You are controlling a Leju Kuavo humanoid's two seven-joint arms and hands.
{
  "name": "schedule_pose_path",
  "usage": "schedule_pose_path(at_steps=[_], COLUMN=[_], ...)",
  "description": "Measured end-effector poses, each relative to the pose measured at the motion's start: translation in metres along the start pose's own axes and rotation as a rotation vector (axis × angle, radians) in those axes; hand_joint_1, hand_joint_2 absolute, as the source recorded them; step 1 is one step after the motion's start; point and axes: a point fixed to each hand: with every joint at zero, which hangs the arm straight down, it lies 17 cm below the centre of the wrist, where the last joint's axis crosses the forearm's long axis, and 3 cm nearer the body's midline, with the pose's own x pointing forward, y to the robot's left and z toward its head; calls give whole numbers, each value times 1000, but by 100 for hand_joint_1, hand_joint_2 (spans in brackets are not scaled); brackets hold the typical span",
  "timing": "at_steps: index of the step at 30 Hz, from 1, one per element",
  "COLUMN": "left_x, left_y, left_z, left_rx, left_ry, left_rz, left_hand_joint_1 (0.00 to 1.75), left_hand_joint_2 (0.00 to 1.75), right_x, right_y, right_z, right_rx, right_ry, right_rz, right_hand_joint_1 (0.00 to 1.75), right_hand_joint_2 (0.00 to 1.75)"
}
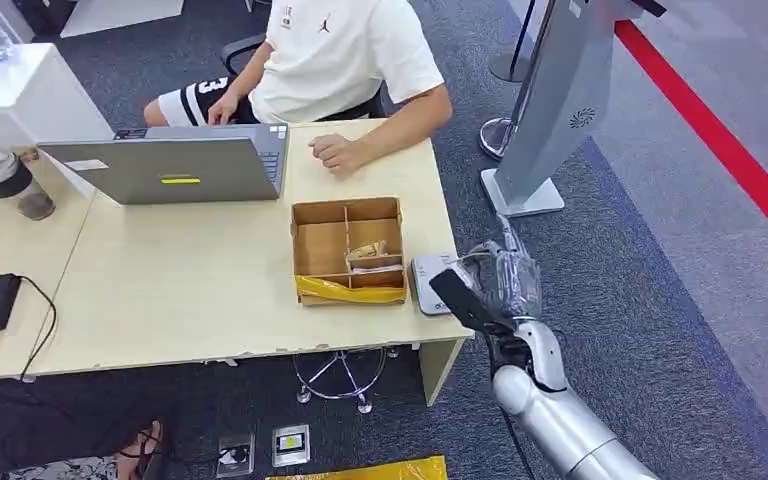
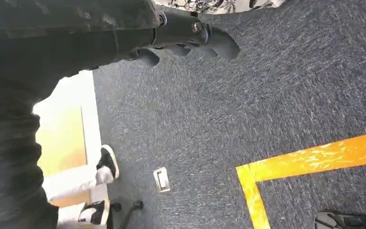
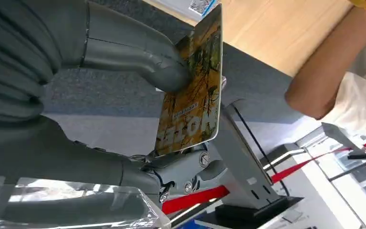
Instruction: Pass the card to the sensor for recognition and then transmit it.
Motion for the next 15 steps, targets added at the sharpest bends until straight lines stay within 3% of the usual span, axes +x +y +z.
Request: schedule_pose_path(at_steps=[15], left_x=[-3], left_y=[-4], left_z=[1], left_rx=[10], left_ry=[37], left_rz=[30], left_hand_joint_1=[0], left_hand_joint_2=[175], right_x=[-7], right_y=[40], right_z=[16], right_rx=[84], right_ry=[13], right_rz=[-34], right_hand_joint_1=[175], right_hand_joint_2=[175])
